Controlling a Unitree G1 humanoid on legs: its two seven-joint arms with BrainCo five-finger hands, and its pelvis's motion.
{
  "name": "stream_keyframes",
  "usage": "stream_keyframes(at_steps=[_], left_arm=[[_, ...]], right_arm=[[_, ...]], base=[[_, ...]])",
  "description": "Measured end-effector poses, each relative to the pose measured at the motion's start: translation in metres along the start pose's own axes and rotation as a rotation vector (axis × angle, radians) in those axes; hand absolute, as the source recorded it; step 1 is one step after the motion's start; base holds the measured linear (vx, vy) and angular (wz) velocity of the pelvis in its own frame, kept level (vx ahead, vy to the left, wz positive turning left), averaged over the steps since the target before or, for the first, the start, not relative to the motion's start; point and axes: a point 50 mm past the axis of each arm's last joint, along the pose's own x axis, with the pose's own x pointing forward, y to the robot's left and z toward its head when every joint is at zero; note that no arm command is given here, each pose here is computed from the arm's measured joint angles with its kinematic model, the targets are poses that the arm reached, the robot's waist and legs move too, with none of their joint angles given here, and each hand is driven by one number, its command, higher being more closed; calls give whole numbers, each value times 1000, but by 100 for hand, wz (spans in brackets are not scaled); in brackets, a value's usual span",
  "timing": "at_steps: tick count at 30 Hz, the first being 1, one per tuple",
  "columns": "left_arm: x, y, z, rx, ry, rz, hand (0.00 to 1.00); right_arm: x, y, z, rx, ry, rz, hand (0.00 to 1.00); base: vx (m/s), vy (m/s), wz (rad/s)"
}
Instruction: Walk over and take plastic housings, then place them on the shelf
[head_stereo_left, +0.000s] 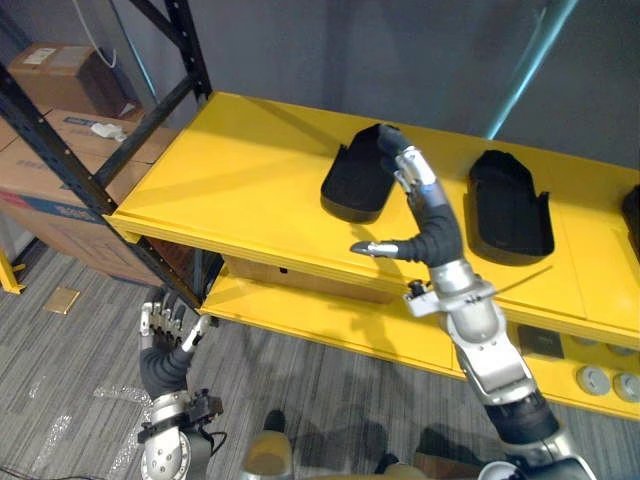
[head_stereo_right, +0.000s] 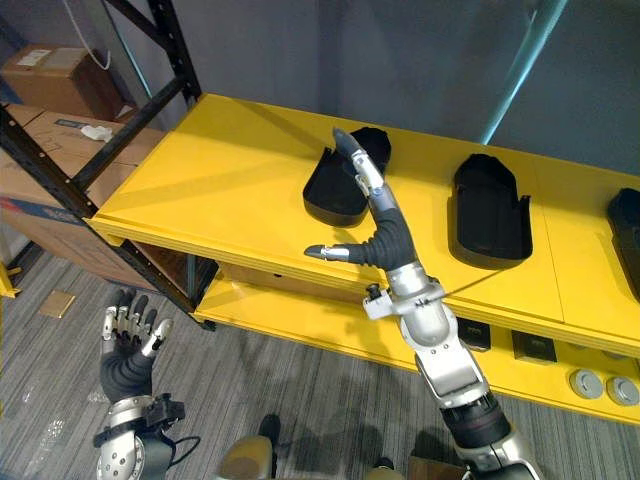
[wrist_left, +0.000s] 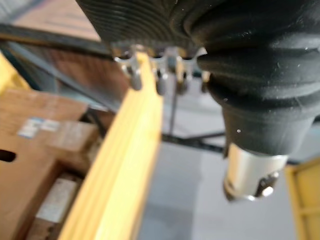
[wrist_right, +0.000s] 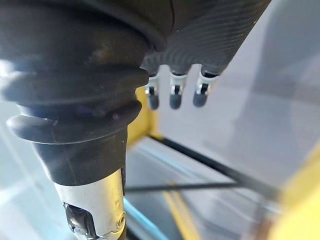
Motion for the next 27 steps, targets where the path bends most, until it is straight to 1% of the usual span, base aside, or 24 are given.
stream_keyframes(at_steps=[4, 6, 11, 13, 16, 19, 21, 27], left_arm=[[-3, -10, -8, -6, 29, -78, 0], [-4, -11, -10, -6, 39, -88, 0], [1, -22, -14, -16, 47, -168, 0], [1, -24, -15, -4, 60, -204, 0], [3, -27, -16, -4, 62, -237, 0], [8, -31, -19, -3, 80, -264, 0], [10, -34, -21, 4, 88, -292, 0], [11, -38, -23, -8, 107, -307, 0]], right_arm=[[20, 9, -26, -169, 113, 105, 0], [30, 8, -32, -207, 146, 124, 0], [46, -4, -57, -336, 284, 135, 0], [54, -9, -64, -422, 324, 115, 0], [62, -20, -66, -483, 338, 56, 0], [72, -27, -64, -539, 348, 31, 0], [76, -33, -65, -557, 385, 17, 0], [83, -43, -65, -582, 433, -16, 0]], base=[[3, -9, 8], [4, -1, 6], [-3, -5, 9], [0, 0, 2], [0, 0, 0], [-22, -10, -2], [-16, -19, -6], [-15, -17, -10]])
